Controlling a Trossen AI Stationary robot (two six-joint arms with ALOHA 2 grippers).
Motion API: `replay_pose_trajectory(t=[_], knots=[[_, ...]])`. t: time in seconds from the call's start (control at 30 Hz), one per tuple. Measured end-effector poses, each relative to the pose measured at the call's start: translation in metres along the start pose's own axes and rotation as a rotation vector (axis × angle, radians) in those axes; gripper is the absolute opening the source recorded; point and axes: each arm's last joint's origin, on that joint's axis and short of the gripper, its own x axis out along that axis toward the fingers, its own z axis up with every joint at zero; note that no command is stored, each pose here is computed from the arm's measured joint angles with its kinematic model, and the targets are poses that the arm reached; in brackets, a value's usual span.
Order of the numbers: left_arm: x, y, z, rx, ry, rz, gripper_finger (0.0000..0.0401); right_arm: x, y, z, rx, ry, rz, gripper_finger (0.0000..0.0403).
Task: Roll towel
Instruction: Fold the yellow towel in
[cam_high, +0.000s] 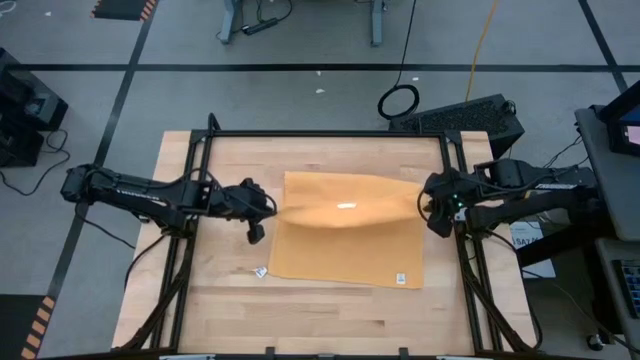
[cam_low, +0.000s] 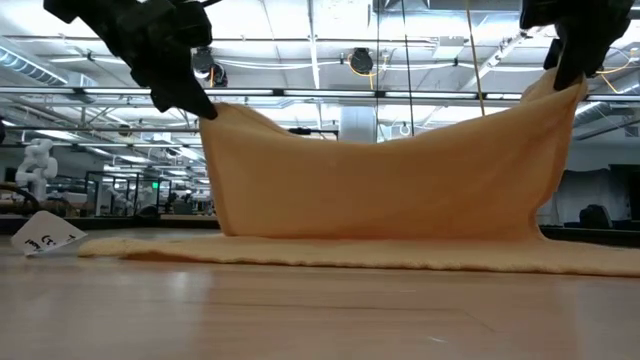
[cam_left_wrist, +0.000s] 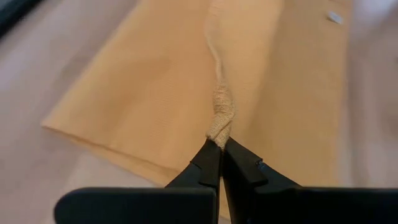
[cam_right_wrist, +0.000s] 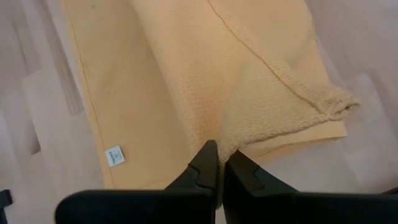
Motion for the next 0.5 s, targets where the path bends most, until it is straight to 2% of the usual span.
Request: replay_pose_trajectory(t=[0.13, 0.37, 0.5], knots=[[-0.001, -0.009, -0.003, 0.024, 0.017, -0.066, 0.0021, 0.000, 0.003, 0.001, -0.014, -0.022, 0.021, 0.0000], [-0.003, -0.015, -0.005, 0.086, -0.009, -0.010, 0.0067, -0.001, 0.008, 0.005, -0.028, -0.068, 0.059, 0.0000], [-0.003, -0.016, -0.005, 0.089, -0.011, -0.015, 0.0066, -0.001, 0.010, 0.006, -0.034, -0.083, 0.073, 0.0000]])
